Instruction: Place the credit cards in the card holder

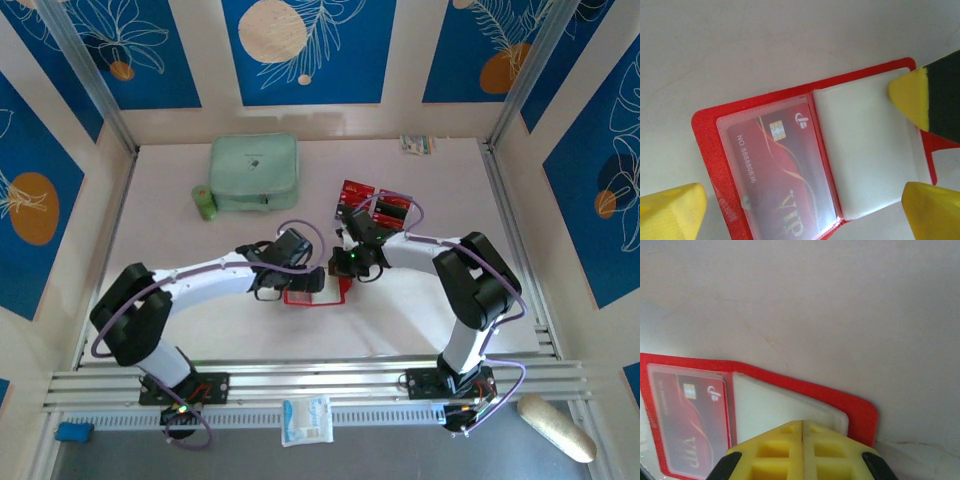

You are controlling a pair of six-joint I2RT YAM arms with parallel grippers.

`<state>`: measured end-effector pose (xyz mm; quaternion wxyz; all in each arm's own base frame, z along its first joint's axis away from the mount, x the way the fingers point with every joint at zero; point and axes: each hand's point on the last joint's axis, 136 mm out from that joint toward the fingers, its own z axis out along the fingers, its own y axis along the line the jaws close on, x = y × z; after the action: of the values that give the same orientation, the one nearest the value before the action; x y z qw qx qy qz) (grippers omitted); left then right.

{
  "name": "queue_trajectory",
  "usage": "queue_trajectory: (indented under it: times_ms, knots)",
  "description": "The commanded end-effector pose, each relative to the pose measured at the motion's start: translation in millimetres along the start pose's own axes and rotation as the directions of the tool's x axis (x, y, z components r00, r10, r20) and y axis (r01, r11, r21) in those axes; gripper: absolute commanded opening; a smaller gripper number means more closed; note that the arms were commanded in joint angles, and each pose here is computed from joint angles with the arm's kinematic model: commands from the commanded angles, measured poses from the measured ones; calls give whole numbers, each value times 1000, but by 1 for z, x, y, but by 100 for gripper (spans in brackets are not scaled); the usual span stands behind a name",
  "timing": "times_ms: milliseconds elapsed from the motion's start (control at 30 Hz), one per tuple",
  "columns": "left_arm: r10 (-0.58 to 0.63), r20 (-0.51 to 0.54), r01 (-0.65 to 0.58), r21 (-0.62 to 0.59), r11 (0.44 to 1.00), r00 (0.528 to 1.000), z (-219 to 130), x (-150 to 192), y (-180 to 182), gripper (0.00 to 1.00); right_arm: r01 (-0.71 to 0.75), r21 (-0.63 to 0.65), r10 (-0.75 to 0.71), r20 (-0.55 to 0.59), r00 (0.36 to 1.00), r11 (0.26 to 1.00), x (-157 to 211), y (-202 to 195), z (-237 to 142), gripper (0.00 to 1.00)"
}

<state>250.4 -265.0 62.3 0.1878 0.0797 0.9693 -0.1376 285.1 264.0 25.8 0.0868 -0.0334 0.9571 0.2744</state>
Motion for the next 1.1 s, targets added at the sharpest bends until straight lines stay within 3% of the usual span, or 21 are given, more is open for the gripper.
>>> queue_trajectory:
  times_ms: [0, 633, 1067]
  knots:
    - [14, -7, -14, -17, 1000, 1000, 9, 6, 2, 100, 0, 48, 1, -31, 1000, 999, 10, -15, 3, 1]
    - [33, -33, -34, -55, 998, 999, 21, 14, 11, 100, -2, 71, 1, 8, 1000, 998, 10, -21, -3, 1]
    - [35, -26, -36, -44, 998, 999, 23, 13, 9, 100, -17, 37, 21, -90, 996, 999, 38, -9, 31, 0]
